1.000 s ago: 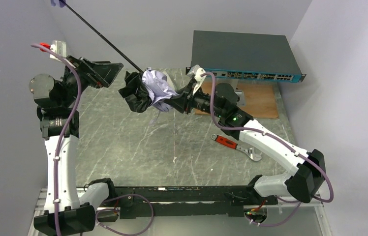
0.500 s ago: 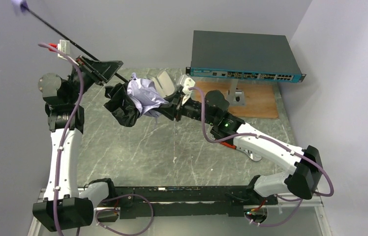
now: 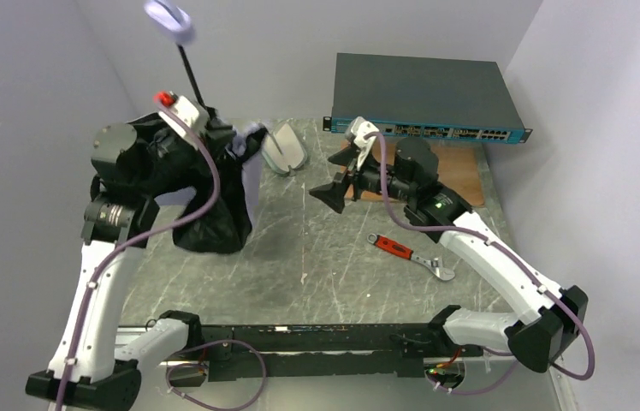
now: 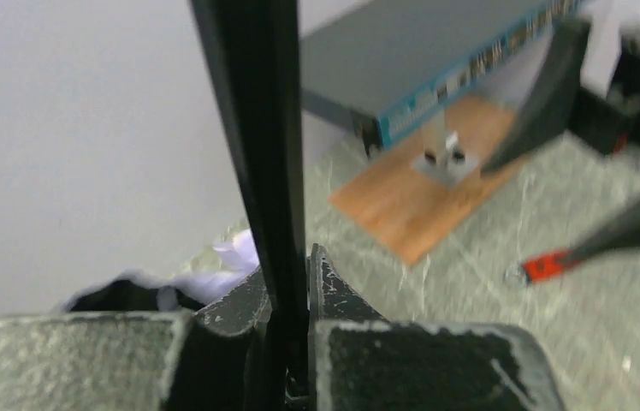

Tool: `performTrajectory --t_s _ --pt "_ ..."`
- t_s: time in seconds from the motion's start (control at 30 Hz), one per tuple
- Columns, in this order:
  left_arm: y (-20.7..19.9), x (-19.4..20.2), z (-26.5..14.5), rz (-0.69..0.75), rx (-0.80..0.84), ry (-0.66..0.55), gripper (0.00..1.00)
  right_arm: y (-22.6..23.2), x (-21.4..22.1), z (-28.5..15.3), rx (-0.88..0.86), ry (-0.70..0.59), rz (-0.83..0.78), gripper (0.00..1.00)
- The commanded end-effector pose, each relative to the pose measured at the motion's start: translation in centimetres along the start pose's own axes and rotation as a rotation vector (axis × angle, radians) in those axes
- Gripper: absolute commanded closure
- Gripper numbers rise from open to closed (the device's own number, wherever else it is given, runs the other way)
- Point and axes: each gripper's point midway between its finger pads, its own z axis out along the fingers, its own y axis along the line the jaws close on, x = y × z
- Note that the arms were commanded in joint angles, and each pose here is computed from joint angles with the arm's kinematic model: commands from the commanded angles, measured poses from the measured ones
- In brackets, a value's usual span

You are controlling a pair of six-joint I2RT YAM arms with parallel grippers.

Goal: Open the umbrella

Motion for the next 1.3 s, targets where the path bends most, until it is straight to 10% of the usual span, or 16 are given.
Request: performTrajectory --t_s 0.0,0.23,0.43,0.63,0.8,0.87,0.97,1.27 --pt "1.3 4.4 -2.3 0.253 -0.080 0.170 1.00 0.9 -0.1 -2.6 -0.061 0.061 0.027 0.06" --pt "13.2 5.0 -4.7 0.179 -0.384 0.278 1.00 0.0 0.1 -4.0 -0.002 0.081 0.024 0.05" --pt "-9.7 9.5 -1.5 0.414 0.339 0.322 1.00 -1.0 -0.2 -4.4 0.036 0.081 0.017 0.05" --pt "7.3 6.5 -3.1 0.178 -0.088 0.340 1.00 -1.2 -0.5 -5.8 0.058 0.068 0.005 0.05" --pt "-11.0 7.8 -2.2 0.165 0.463 0.357 1.00 -1.1 -0.9 -5.1 0.028 0.044 0.015 0.05" --pt "-7.3 7.2 -1.0 0.230 0.240 0.264 1.00 -1.2 -1.5 -5.1 0.027 0.034 -0.003 0.05" --pt "1.6 7.0 -1.5 -0.065 0.100 0.298 1.00 -1.2 -2.6 -5.1 0.031 0.003 -0.018 0.05" --pt "-10.1 5.7 -0.1 -0.006 0.458 0.190 1.00 -1.1 -8.9 -4.0 0.003 -0.236 -0.005 0.09"
